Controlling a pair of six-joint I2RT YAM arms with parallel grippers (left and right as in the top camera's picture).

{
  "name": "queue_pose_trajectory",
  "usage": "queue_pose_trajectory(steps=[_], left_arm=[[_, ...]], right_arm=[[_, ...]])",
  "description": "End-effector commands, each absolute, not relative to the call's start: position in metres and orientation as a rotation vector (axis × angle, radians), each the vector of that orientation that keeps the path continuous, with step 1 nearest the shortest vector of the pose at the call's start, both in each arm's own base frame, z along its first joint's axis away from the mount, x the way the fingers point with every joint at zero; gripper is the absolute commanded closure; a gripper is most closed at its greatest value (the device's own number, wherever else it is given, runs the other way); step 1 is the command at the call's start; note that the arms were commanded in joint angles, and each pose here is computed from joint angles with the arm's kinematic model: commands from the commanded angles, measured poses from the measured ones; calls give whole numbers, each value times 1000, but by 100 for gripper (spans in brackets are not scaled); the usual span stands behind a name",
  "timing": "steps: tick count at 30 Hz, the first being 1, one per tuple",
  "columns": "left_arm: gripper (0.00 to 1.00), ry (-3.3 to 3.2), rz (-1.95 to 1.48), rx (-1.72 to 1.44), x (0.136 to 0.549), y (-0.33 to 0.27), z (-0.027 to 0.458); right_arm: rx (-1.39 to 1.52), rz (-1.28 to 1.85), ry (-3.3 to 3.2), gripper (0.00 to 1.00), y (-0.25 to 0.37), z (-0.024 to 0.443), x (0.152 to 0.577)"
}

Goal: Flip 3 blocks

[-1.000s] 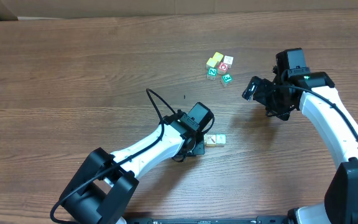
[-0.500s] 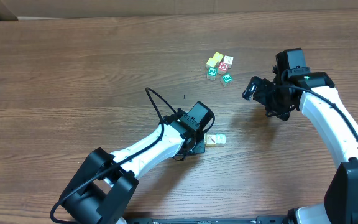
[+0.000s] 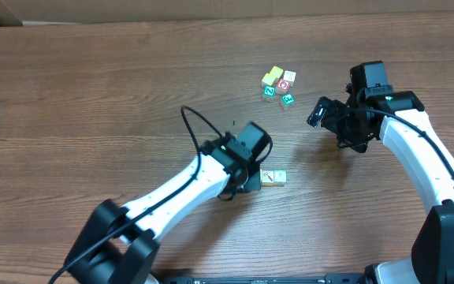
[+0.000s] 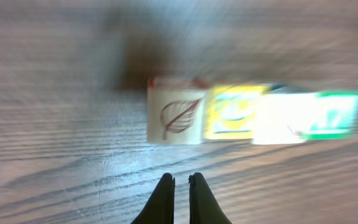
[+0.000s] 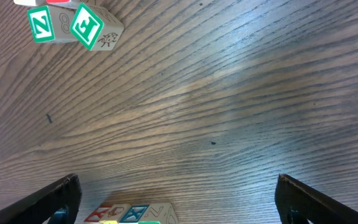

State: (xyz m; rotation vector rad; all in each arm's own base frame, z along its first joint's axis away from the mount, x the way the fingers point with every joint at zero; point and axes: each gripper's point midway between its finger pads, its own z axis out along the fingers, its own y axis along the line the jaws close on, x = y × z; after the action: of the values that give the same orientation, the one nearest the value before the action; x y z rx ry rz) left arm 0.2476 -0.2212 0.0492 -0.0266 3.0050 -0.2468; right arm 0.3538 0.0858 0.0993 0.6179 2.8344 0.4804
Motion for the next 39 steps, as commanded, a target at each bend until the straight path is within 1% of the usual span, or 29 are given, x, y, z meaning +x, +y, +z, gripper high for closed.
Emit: queue_pose_trajectory(steps=[1, 8, 20, 25, 26, 28, 29, 34, 39], left_arm=[[96, 2923, -275, -10, 270, -217, 82], [96, 2961, -170, -86, 278, -185, 71], [96, 3060, -82, -72, 282, -176, 27], [96, 3107, -203, -65, 287, -169, 23], [96, 3120, -257, -56, 288, -169, 24], [96, 3142, -343, -43, 286, -169, 25], [96, 3149, -360, -41, 286, -166, 26], [96, 3164, -319, -54, 284, -158, 24], [96, 3153, -282, -26, 284, -159, 23]], right_arm=[[599, 476, 2818, 0, 86, 104, 358], [599, 476, 2818, 0, 86, 104, 358], [612, 481, 2816, 0, 86, 105, 358], [607, 620, 2852, 0, 102, 108, 349], [602, 622, 2844, 2, 102, 108, 352], [600, 615, 2860, 70, 102, 107, 348], [612, 608, 2883, 96, 101, 105, 342], [684, 494, 3020, 96, 90, 88, 307], [743, 453, 3129, 96, 87, 57, 270]])
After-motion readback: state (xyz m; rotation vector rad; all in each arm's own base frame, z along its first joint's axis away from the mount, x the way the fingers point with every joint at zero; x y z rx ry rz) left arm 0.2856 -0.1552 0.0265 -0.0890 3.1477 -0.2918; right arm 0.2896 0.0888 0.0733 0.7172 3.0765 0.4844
